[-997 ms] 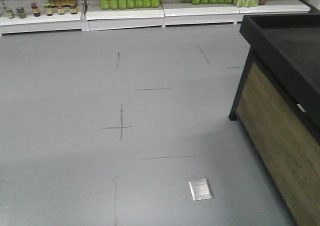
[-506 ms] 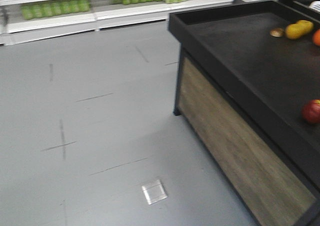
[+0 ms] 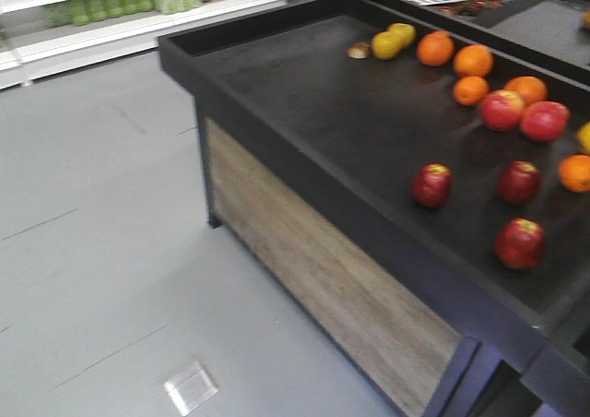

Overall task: Pick three apples into basket with both arms
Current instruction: 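Turn the base to face the light-blue basket on the fruit table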

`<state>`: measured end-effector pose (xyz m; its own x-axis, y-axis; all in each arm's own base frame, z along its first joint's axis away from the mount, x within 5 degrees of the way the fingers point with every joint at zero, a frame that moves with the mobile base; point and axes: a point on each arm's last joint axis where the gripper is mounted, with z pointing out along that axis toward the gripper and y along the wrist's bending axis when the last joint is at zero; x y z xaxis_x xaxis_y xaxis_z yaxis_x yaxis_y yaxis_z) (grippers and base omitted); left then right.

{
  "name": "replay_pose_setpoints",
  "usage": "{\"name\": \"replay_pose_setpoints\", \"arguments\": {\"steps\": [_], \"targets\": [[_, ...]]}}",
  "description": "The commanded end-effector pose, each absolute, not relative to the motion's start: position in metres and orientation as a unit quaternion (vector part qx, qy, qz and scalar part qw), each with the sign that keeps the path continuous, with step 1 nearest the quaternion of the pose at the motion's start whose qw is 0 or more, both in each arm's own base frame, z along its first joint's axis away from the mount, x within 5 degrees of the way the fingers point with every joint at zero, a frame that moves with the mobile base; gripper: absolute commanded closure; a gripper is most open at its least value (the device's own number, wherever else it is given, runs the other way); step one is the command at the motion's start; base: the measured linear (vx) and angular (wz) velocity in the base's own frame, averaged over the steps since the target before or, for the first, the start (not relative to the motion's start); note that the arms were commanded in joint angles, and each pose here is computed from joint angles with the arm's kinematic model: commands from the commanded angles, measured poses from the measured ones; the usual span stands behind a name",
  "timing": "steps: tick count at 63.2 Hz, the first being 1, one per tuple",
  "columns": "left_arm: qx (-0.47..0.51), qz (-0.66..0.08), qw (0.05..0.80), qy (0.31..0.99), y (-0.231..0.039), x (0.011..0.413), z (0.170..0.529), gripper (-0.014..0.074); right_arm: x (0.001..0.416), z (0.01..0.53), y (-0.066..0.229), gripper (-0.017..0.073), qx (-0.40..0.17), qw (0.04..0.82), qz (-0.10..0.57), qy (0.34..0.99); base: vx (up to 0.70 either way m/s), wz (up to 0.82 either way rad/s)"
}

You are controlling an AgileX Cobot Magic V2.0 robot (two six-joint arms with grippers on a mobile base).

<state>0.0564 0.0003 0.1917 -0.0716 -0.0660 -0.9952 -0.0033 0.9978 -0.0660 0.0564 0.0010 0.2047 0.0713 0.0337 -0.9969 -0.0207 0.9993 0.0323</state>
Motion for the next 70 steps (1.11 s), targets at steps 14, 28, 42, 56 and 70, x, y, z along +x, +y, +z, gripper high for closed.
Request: {"name": "replay_pose_setpoints", "arguments": {"steps": [14,28,42,56,70], "targets": [[-0.021,-0.031,0.714,0.700,-0.0006,0.0557,0.1985,0.0600,0.0554,0.2072,0.0007,0.0568,0.005,0.757,0.014,0.654,0.14,-0.56],[-0.021,-0.031,0.714,0.700,-0.0006,0.0557,0.1985,0.0600,0.0554,0.2072,0.0007,0.0568,0.005,0.757,0.014,0.654,0.15,-0.59],[-0.021,-0.031,0.714,0.700,-0.0006,0.0557,0.1985,0.0600,0.0554,0.2072,0.0007,0.0568,0.005,0.757,0.014,0.654,0.15,-0.59],[-0.021,-0.031,0.714,0.700,-0.0006,0.0557,0.1985,0.0600,0.0554,0.2072,0.0007,0.0568,0.005,0.757,0.014,0.654,0.15,-0.59],[-0.021,-0.031,0.714,0.700,-0.0006,0.0557,0.1985,0.0600,0.0554,0.2072,0.0007,0.0568,0.005,0.757,0.014,0.654,0.15,-0.57]]}}
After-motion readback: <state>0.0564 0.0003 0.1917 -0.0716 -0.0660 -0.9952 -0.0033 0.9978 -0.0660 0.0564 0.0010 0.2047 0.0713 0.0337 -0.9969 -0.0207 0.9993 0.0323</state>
